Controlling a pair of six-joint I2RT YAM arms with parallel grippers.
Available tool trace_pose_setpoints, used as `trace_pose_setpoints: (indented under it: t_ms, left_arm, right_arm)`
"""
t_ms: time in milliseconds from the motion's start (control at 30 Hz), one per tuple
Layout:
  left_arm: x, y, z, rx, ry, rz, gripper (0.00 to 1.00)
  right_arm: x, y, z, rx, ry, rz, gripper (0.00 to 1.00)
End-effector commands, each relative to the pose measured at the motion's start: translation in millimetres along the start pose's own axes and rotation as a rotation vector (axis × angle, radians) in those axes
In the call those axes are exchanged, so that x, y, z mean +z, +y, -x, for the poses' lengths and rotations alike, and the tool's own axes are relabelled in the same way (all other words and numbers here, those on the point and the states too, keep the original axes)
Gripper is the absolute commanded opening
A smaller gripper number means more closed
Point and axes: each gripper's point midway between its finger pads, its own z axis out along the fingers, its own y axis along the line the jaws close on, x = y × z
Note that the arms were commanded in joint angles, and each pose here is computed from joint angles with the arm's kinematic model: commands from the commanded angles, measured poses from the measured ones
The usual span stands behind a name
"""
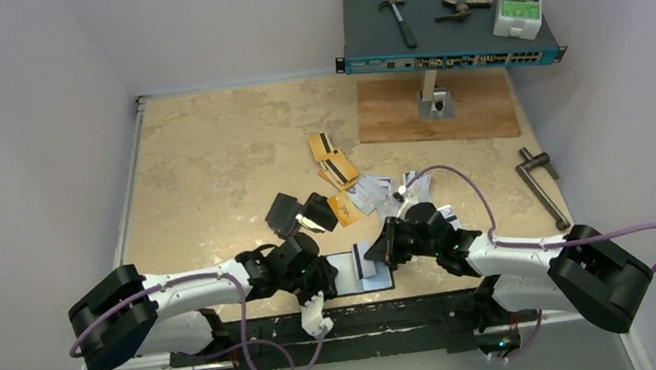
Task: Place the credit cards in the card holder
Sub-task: Insert the credit card into the card holder.
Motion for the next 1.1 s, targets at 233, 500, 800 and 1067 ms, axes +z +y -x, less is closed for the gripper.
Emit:
trace_pose_setpoints:
  t_ms: [233, 500, 800, 1067]
  left_arm:
    - [-4.5, -40.1, -3.8, 0.019, 0.02, -0.211, 0.38]
    - [9.5, -12.7, -0.7, -0.09, 0.002, -0.131, 0.34]
    - [17.5, -18.6, 20.9, -0.286, 0.02, -0.186, 0.26]
    - [26.7, -16.6, 35.7, -0.435, 0.059, -0.187, 0.27]
  right_arm:
    - [-0.6, 5.0, 7.6, -0.038, -0.022, 0.012, 0.0]
    - [-0.5, 1.1, 5.5, -0.016, -0.031, 0.018, 0.0]
    - [-7.9, -11.6, 30.9, 0.012, -0.107, -0.003, 0.0]
    - [-21.1, -15.4, 27.7, 0.005, -0.117, 0.019, 0.0]
